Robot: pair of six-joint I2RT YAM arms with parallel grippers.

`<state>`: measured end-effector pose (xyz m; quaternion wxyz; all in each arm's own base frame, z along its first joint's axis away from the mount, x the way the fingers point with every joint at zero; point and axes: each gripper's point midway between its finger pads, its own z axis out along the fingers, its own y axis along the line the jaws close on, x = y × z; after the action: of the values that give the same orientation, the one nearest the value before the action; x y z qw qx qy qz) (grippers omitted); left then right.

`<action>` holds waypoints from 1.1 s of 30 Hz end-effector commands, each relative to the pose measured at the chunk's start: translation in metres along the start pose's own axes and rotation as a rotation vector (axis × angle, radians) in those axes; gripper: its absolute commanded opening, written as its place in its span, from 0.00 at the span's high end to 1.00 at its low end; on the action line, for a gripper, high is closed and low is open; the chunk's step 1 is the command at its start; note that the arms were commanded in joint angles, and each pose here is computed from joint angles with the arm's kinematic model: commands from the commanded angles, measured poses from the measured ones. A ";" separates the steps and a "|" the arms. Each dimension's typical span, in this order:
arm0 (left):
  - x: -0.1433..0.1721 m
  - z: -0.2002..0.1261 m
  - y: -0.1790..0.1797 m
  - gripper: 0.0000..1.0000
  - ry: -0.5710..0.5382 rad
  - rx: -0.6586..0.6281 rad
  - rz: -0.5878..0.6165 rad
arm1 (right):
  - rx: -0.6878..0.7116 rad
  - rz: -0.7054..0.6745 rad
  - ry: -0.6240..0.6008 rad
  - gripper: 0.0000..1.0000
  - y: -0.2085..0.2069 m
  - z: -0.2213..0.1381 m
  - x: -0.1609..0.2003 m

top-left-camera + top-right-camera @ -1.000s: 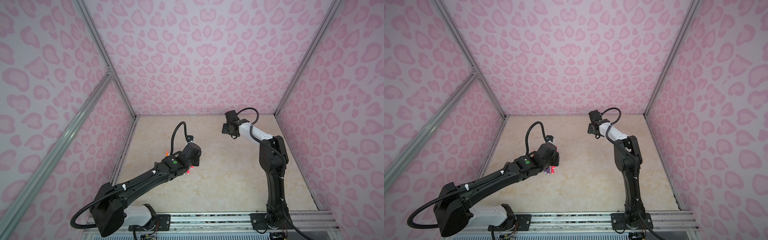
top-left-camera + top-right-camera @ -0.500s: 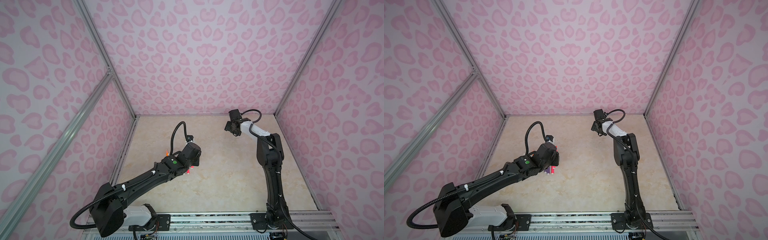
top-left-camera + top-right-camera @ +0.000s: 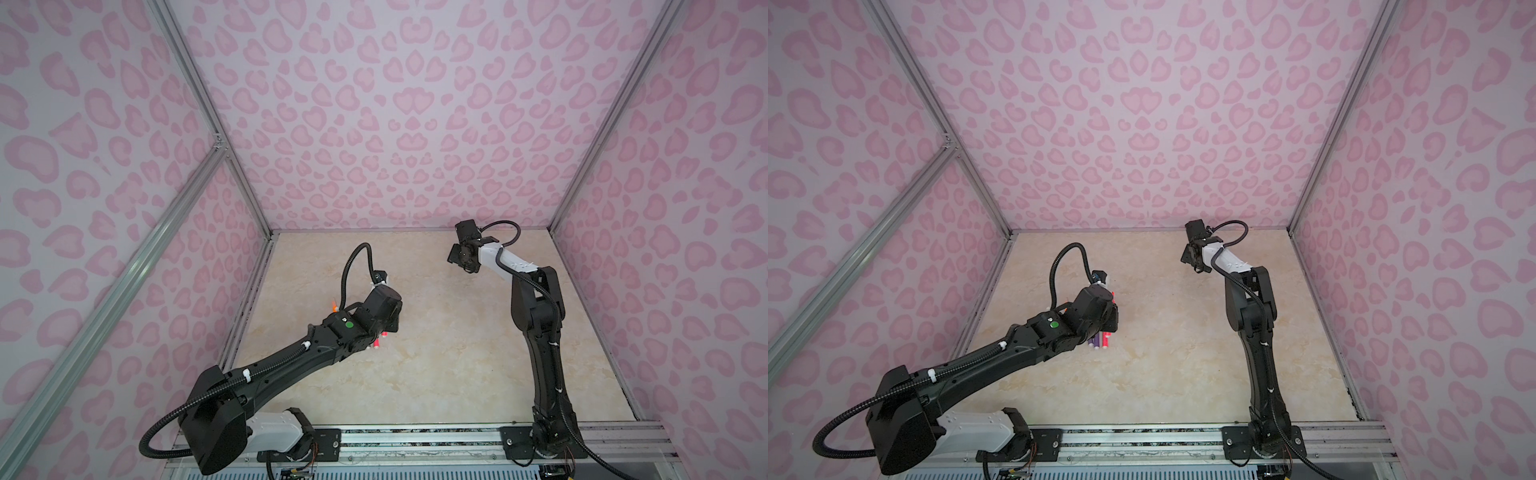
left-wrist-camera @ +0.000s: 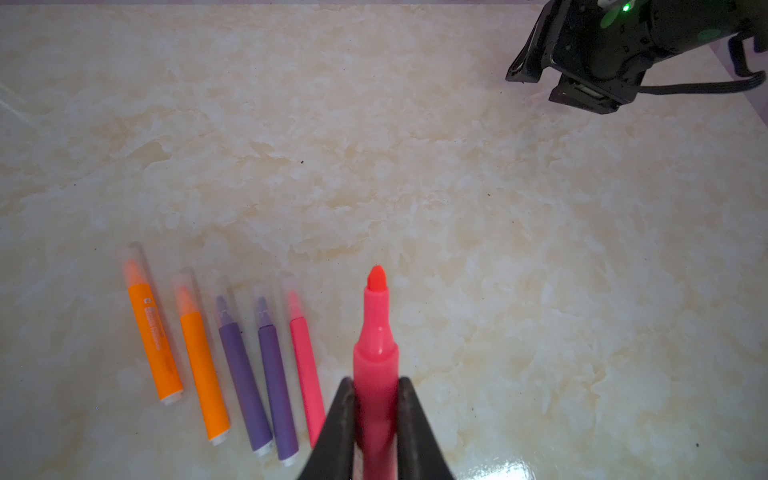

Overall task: Insert pens into pen caps
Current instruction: Pick up the pen cap from the top-center of the table.

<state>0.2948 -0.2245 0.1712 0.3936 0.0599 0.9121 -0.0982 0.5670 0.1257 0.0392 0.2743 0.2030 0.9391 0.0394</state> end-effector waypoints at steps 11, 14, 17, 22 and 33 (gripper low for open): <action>-0.007 -0.005 -0.002 0.97 -0.021 0.013 -0.008 | 0.084 -0.028 0.042 0.42 -0.005 0.020 0.005; -0.007 -0.004 -0.003 0.97 -0.020 0.014 -0.007 | 0.123 -0.056 0.029 0.45 -0.007 0.018 0.004; -0.007 -0.005 -0.003 0.97 -0.020 0.016 -0.007 | 0.135 -0.072 0.029 0.50 -0.008 0.018 0.006; -0.008 -0.005 -0.003 0.97 -0.022 0.017 -0.008 | 0.185 -0.100 0.038 0.53 -0.017 0.017 0.008; -0.008 -0.006 -0.003 0.97 -0.023 0.021 -0.011 | 0.159 -0.112 0.087 0.59 -0.021 0.025 0.012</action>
<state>0.2939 -0.2251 0.1735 0.3943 0.0604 0.9112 -0.1031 0.5717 0.1109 0.0236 0.2441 0.1791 0.9523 -0.0378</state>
